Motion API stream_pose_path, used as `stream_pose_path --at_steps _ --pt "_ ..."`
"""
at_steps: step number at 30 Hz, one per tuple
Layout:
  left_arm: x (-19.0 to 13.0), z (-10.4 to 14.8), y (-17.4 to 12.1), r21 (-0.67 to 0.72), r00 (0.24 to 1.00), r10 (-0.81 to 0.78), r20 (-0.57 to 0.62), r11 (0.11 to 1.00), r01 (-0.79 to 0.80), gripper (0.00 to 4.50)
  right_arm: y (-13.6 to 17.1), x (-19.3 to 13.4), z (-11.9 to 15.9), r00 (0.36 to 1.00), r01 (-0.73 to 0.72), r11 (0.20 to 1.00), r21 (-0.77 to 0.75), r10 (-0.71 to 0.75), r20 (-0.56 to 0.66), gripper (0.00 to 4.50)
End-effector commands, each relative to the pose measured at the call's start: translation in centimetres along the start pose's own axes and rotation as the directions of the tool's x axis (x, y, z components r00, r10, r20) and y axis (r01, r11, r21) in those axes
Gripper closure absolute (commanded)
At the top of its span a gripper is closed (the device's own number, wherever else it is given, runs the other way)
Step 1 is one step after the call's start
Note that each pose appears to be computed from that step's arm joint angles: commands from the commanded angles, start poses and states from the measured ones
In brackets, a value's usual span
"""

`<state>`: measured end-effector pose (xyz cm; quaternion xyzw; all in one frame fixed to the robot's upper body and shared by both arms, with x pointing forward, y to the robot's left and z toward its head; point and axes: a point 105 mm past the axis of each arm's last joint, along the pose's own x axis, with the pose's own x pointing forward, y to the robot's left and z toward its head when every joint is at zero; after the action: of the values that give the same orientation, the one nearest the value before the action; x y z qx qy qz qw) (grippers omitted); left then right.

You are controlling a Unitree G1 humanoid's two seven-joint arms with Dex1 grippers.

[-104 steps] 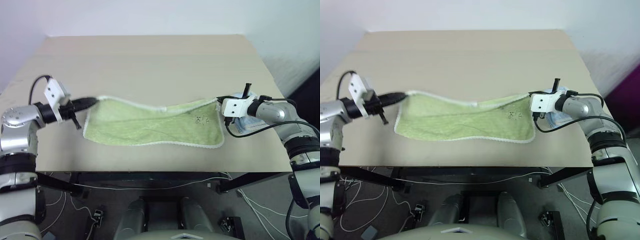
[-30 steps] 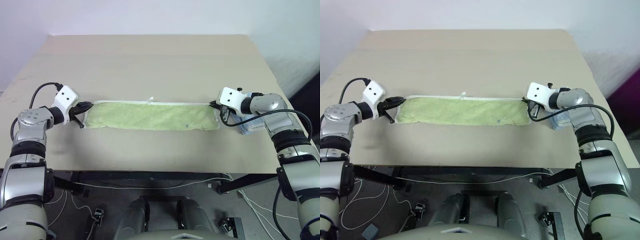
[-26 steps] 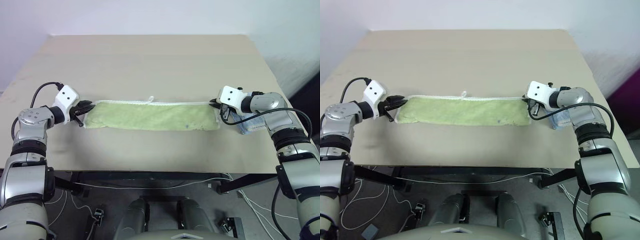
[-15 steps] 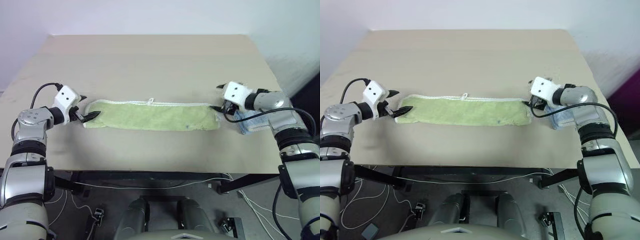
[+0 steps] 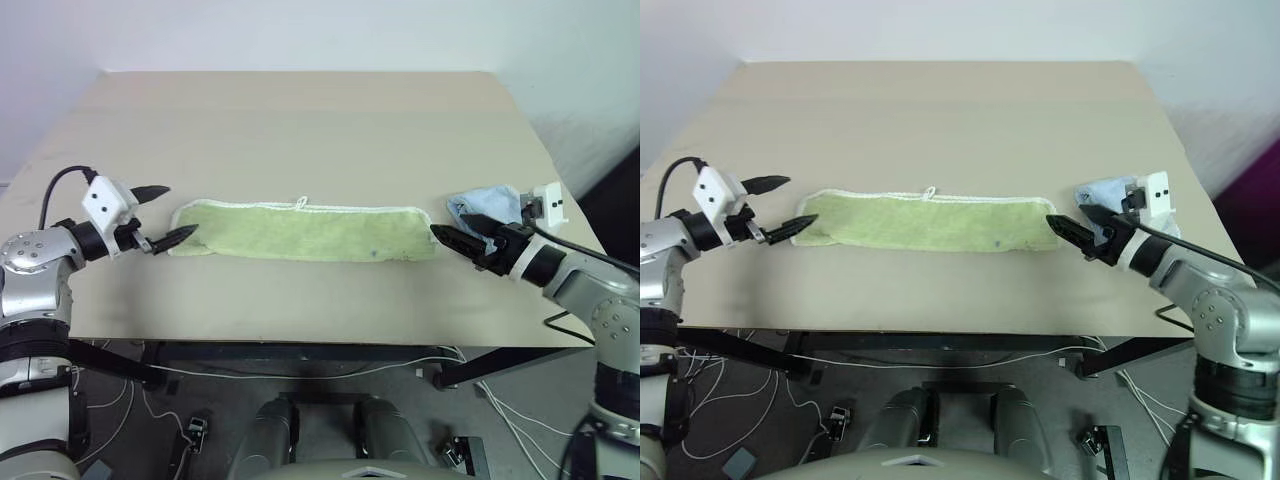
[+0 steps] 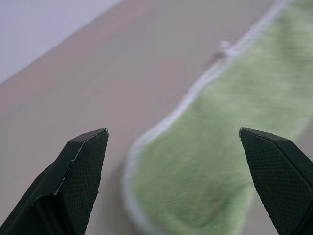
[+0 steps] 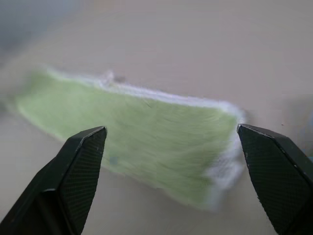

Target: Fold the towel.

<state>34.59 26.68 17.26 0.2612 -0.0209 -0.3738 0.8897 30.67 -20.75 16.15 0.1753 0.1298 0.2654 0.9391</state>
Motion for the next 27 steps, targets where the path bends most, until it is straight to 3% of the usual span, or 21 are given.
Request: stream_pose_path --at_steps 1,10,17,27 --pt "1.0 1.5 -1.2 0.02 0.996 -0.078 0.048 0.997 0.077 0.0 0.7 -0.5 -1.6 0.999 0.042 0.98 0.193 -0.038 -0.022 0.01" --pt "3.6 3.0 -7.1 -0.021 0.938 -0.321 0.133 0.945 0.326 0.0 0.9 0.5 -6.0 0.986 0.165 0.83 0.533 -0.143 -0.082 0.01" --pt "4.1 3.6 -9.5 -0.038 0.905 -0.393 0.162 0.914 0.403 0.0 0.2 2.4 -5.7 0.977 0.201 0.723 0.661 -0.196 -0.082 0.01" --pt "4.3 3.9 -11.0 -0.044 0.89 -0.422 0.173 0.899 0.435 0.0 -1.9 5.2 -5.0 0.96 0.231 0.64 0.733 -0.273 -0.065 0.01"
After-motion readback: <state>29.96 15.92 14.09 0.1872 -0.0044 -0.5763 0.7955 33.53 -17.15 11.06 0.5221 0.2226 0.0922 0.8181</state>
